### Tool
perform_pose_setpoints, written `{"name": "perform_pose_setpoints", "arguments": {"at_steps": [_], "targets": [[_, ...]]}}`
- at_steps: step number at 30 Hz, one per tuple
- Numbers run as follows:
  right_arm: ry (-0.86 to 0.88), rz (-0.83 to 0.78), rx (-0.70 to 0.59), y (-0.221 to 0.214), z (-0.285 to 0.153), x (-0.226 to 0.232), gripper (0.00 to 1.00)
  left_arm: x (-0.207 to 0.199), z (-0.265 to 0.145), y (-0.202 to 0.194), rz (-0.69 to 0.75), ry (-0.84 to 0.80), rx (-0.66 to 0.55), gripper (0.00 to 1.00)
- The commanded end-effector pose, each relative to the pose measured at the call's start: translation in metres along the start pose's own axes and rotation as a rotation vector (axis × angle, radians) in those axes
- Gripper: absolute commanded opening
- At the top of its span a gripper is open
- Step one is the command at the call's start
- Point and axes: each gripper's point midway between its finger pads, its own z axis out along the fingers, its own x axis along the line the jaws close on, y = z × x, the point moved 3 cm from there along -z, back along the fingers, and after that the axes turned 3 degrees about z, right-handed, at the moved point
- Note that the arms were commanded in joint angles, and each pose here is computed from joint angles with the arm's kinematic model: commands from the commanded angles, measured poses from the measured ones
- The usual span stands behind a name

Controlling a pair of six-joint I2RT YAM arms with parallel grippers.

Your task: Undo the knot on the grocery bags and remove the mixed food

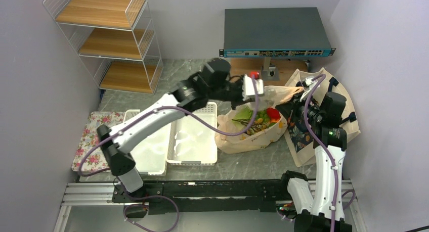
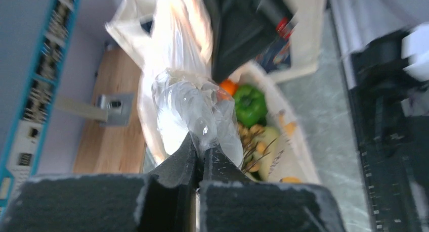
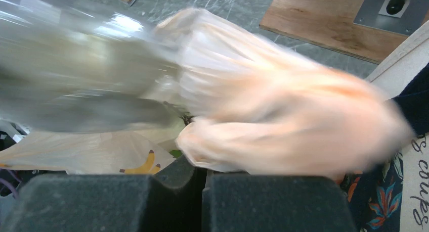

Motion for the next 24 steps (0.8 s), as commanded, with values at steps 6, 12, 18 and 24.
{"name": "perform_pose_setpoints", "arguments": {"at_steps": [6, 12, 18, 24], "targets": [[0.008, -0.032, -0.014, 0.005, 0.006, -0.005, 0.0, 0.012, -0.148, 0.099, -0.084, -0.042, -0.327, 0.0], [0.013, -0.037, -0.014, 0.007, 0.006, -0.005, 0.0, 0.051, -0.226, 0.042, -0.125, 0.281, -0.153, 0.0], [-0.001, -0.079, 0.003, 0.007, 0.003, -0.006, 0.0, 0.045, -0.319, -0.104, -0.288, 0.709, 0.285, 0.0], [0.01, -0.088, 0.023, 0.003, 0.002, -0.005, 0.0, -0.027, -0.35, -0.198, -0.432, 0.811, 0.594, 0.0]]}}
